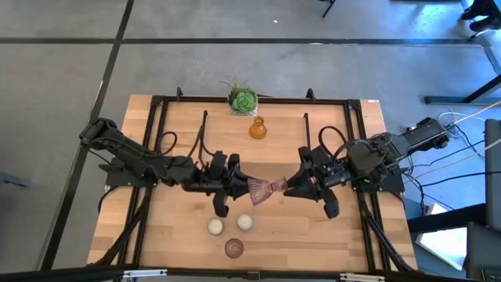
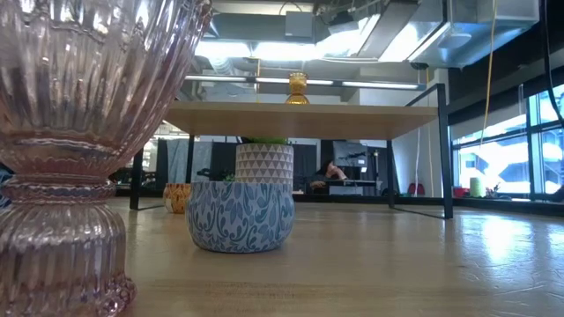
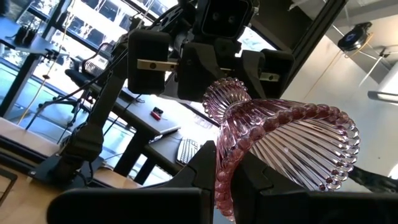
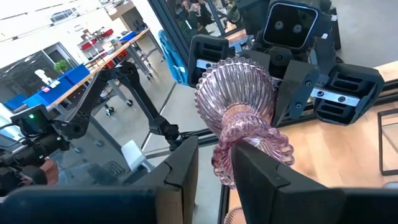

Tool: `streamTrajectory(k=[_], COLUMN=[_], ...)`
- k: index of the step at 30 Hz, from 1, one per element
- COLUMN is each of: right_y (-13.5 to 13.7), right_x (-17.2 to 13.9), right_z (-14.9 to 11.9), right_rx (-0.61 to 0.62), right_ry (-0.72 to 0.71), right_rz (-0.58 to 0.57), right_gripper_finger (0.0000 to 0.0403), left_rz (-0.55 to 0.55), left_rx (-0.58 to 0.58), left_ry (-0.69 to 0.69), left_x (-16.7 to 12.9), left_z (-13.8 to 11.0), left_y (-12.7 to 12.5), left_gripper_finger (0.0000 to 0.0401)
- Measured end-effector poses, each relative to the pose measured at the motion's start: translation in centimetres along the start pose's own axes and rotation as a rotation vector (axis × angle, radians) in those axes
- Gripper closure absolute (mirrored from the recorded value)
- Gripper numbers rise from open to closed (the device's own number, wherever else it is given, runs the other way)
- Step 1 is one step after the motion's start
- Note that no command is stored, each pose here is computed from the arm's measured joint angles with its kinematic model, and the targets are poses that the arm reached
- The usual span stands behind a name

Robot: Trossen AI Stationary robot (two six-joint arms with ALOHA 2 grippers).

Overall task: Pick & Place candle stick holders
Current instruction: Put the left violet candle holder on the shelf

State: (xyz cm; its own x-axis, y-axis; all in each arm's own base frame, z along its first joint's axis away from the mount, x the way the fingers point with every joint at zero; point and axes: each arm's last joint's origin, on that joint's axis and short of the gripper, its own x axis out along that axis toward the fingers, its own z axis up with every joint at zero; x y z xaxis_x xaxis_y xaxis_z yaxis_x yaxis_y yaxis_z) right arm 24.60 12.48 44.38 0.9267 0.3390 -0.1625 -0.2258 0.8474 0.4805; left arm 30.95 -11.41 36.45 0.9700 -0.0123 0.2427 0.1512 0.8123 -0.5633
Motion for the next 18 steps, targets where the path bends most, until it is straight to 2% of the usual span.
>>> streamTrajectory(k=[18], right_y=[-0.63], right_x=[0.83], right_z=[-0.18], right_rx=[0.013], right_ry=[0.021], right_rz=[-0.020], right_gripper_finger=[0.0310], left_rz=[-0.031], left_rx=[-0.005], left_ry=[0.025], left_x=[0.46], left_z=[-0.09], left_y=[0.66], left_gripper_finger=[0.0385])
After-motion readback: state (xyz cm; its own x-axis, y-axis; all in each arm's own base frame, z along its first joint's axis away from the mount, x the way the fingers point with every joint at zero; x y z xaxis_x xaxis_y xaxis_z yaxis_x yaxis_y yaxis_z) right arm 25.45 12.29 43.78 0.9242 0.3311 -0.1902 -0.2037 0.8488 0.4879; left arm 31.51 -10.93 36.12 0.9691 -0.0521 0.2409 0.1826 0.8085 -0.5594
